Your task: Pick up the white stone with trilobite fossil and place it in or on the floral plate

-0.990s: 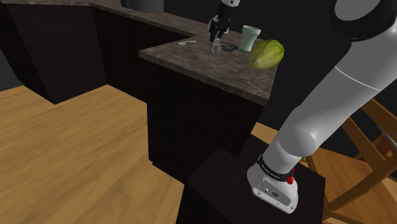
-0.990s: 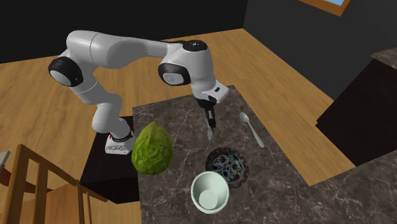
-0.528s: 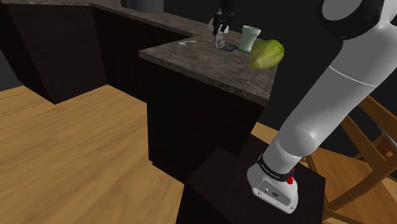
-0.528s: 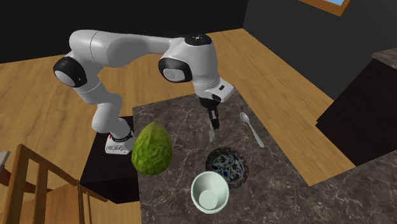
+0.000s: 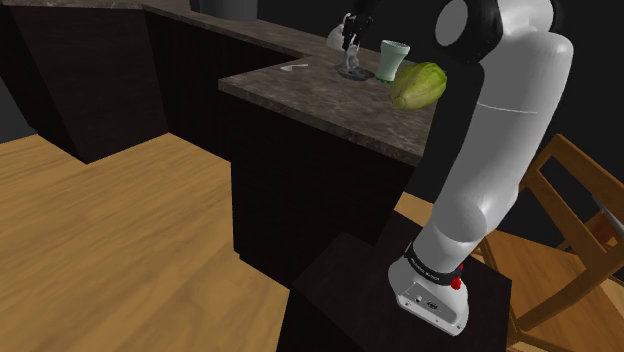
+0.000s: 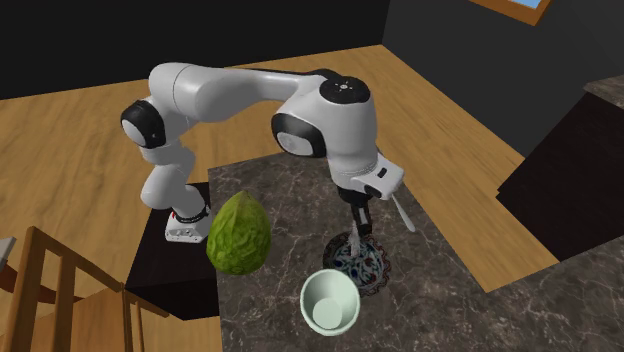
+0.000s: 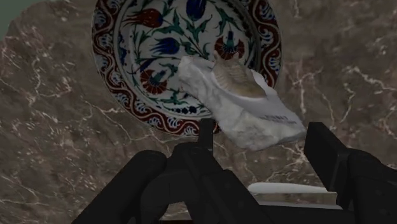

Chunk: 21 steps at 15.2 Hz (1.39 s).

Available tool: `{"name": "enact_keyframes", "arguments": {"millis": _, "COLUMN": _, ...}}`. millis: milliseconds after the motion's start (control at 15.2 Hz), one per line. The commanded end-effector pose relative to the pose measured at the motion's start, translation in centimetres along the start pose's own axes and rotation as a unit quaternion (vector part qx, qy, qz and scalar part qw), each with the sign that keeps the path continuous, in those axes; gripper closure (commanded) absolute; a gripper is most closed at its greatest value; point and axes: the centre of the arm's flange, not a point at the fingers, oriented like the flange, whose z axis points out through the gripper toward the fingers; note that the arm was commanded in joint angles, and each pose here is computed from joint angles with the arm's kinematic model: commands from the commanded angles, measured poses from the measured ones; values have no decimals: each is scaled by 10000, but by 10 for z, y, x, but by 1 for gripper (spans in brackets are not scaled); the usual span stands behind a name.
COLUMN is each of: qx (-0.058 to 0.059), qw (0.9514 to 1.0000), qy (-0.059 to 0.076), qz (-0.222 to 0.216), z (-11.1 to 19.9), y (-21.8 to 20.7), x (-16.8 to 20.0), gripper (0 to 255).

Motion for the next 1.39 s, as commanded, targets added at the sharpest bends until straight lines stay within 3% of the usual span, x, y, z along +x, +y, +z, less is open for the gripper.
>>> {"name": "enact_keyframes", "arguments": {"millis": 0, "qx": 2, "qw": 10000, "qy": 2, "qz": -11, "z": 5, "y": 25, "x": 6, "gripper": 255}}
{"name": "enact_keyframes", "arguments": {"millis": 132, "qx": 2, "qw": 10000, "qy": 2, "qz": -11, "z": 7, "y": 46, "x": 13, "gripper": 255}}
{"name": "enact_keyframes", "arguments": {"millis": 1056, "qx": 2, "qw": 10000, "qy": 2, "qz": -11, "z": 80, "y": 41, "x": -2, "gripper": 255}}
{"name": "enact_keyframes", "arguments": {"millis": 1320, "qx": 2, "qw": 10000, "qy": 2, "qz": -11, "z": 80, "y": 41, "x": -2, "gripper": 255}}
